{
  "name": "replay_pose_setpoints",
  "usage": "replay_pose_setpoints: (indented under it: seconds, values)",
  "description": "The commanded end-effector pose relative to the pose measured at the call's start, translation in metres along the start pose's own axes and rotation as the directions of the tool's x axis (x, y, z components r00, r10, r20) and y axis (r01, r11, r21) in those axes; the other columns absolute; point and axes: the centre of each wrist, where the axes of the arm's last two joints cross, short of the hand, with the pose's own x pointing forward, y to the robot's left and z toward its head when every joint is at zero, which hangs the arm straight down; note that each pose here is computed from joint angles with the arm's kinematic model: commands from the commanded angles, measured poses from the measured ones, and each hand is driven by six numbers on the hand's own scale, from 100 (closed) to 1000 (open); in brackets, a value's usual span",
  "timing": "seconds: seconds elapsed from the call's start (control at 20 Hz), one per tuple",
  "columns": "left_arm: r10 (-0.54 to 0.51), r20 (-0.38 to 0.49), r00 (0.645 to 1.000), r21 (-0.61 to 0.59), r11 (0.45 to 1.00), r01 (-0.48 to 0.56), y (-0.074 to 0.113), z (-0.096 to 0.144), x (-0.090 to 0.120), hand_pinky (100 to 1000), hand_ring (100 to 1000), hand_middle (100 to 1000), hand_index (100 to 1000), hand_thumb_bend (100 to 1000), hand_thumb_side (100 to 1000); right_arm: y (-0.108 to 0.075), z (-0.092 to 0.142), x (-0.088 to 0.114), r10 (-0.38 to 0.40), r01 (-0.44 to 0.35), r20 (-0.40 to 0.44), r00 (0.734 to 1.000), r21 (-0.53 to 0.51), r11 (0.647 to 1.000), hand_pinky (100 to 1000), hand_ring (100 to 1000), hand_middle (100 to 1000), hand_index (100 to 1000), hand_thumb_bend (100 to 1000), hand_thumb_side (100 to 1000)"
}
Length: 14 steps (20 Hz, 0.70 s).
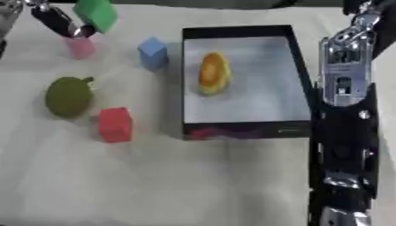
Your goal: Pick up objects on the table and place them in the box.
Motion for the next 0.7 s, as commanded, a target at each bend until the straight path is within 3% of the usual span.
replay_pose_setpoints:
  seconds: [0.05,0.25,0.45,0.5,0.7]
  values:
    - [-0.057,0.122,0.991,0.062,0.997,0.050,0.036,-0.005,0.026,727,662,542,595,227,100,-0.005,0.001,0.012,-0.029,0.029,0.028,0.999,-0.017,0.999,810,728,730,820,100,661]
    - [-0.065,0.253,0.965,0.091,0.995,0.043,0.060,-0.022,0.072,723,655,537,591,230,100,-0.006,0.008,0.010,-0.035,0.035,0.033,0.999,-0.005,0.999,810,727,730,820,100,666]
    - [-0.041,0.355,0.934,0.066,0.998,0.019,0.069,-0.038,0.113,719,653,536,592,232,100,-0.007,0.013,0.009,-0.040,0.040,0.034,0.999,0.007,0.999,809,727,730,820,100,672]
    - [-0.034,0.370,0.928,0.054,0.998,0.015,0.070,-0.042,0.120,719,654,536,593,268,100,-0.007,0.014,0.009,-0.041,0.041,0.033,0.999,0.009,0.999,809,727,730,820,100,670]
    - [-0.026,0.399,0.916,0.010,1.000,0.024,0.068,-0.055,0.139,721,657,539,592,256,100,-0.007,0.016,0.008,-0.043,0.043,0.030,0.999,0.013,0.999,810,727,730,820,100,679]
